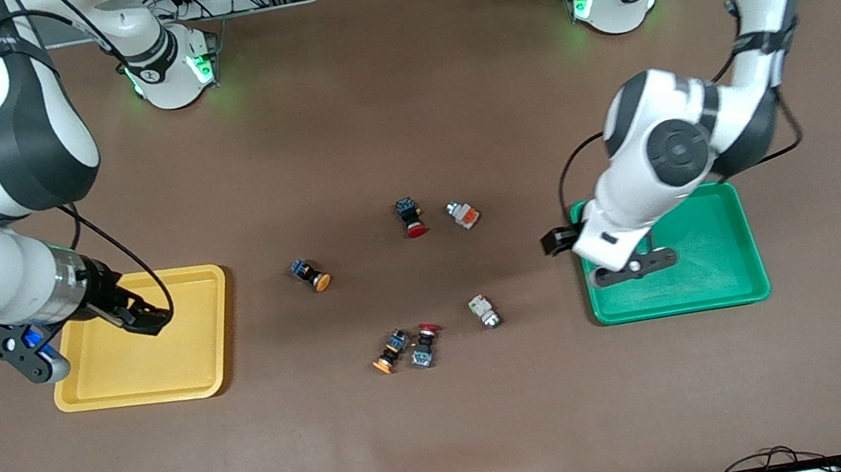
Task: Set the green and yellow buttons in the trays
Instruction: 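Grasp the green-capped button with the left gripper while the right gripper reaches yellow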
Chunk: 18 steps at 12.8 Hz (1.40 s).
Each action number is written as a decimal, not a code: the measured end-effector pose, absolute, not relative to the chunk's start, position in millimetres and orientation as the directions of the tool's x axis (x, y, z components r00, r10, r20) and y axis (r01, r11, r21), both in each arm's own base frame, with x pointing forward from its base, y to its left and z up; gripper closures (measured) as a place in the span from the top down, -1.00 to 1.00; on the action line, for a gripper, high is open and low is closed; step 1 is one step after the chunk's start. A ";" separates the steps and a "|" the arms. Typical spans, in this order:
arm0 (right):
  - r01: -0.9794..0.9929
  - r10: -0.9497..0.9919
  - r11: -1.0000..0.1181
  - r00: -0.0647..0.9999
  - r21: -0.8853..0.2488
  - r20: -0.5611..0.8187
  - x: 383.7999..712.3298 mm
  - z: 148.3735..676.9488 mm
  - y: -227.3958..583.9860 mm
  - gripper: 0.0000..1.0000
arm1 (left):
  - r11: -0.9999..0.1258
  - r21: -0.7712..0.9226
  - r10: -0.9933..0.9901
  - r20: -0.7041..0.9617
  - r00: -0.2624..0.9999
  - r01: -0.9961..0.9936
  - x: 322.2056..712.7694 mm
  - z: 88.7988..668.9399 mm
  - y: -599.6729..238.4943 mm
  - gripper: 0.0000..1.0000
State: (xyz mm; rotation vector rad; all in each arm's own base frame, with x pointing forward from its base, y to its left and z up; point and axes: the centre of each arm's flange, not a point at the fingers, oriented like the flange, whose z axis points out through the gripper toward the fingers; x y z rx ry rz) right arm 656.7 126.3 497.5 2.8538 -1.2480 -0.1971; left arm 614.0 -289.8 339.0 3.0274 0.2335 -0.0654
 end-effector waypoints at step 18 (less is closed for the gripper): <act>-0.767 -0.729 -0.606 0.642 -0.212 -0.239 678.1 268.0 338.8 1.00 | -0.958 0.230 0.200 0.100 0.975 0.173 621.5 188.9 -406.9 1.00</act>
